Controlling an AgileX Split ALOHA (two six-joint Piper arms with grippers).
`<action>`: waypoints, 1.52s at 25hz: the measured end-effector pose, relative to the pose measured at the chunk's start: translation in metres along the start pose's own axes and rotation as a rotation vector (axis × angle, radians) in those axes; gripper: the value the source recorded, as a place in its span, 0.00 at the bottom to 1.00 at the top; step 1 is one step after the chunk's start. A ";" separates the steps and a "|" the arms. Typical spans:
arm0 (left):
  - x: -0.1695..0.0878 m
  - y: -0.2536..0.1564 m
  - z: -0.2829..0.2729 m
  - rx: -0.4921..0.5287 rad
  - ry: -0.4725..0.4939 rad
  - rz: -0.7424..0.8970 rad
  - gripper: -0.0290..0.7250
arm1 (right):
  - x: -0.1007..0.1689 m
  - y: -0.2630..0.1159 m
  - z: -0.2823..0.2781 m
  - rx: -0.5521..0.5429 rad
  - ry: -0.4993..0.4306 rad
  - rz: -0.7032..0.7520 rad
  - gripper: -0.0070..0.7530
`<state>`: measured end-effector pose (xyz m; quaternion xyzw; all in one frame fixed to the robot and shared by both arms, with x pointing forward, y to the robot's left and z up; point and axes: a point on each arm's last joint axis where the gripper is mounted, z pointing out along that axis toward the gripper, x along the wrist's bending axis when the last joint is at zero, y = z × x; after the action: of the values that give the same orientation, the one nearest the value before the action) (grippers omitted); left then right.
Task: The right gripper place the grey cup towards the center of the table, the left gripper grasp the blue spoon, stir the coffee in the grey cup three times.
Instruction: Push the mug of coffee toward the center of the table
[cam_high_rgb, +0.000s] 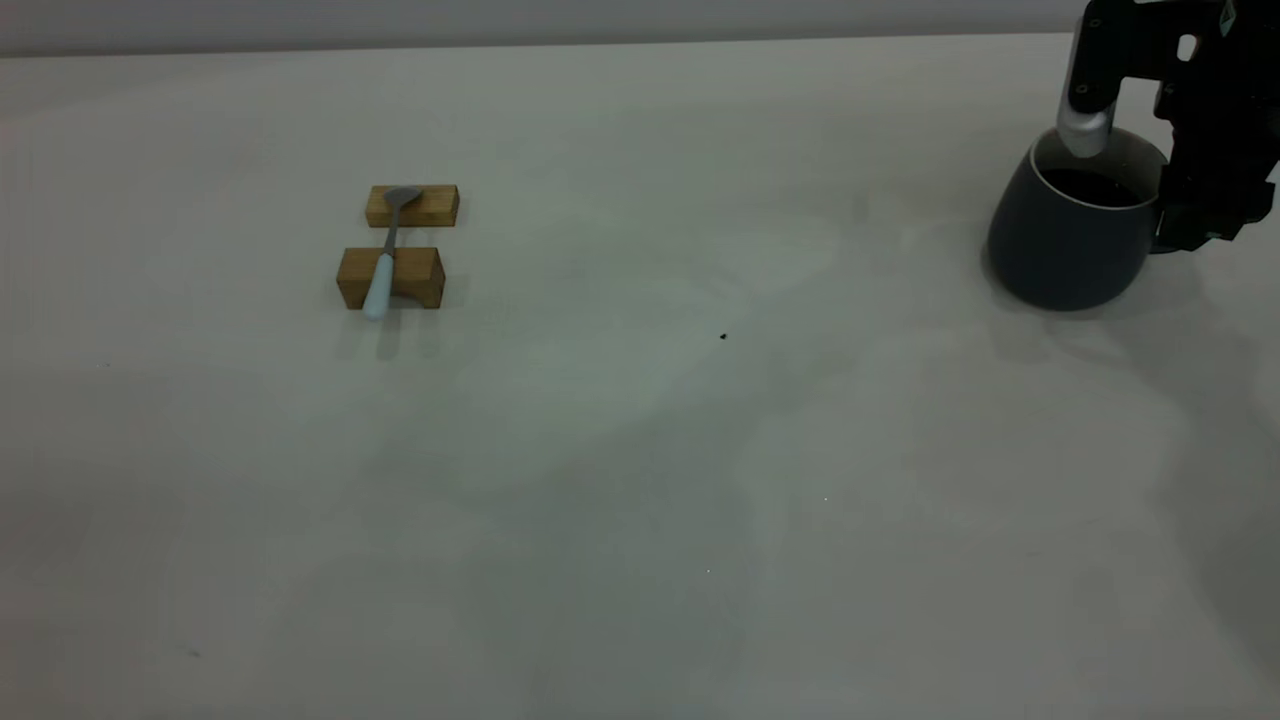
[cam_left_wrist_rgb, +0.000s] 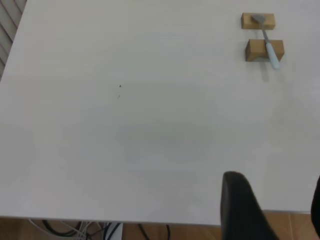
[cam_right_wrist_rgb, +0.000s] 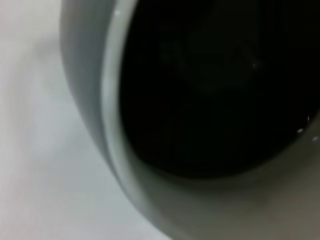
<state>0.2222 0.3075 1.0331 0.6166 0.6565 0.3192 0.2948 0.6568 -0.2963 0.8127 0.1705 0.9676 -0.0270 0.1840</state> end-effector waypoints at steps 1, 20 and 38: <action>0.000 0.000 0.000 0.000 0.000 0.000 0.59 | 0.000 0.001 0.000 -0.003 0.002 0.005 0.76; 0.000 0.000 0.000 0.000 0.000 0.000 0.59 | 0.021 0.027 -0.004 -0.052 0.148 0.260 0.24; 0.000 0.000 0.000 0.000 0.000 -0.001 0.59 | 0.082 0.135 -0.028 -0.180 0.186 0.282 0.23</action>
<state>0.2222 0.3075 1.0331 0.6163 0.6568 0.3190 0.2950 0.6208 -0.1395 0.8104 0.2891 0.9455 0.1017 0.1102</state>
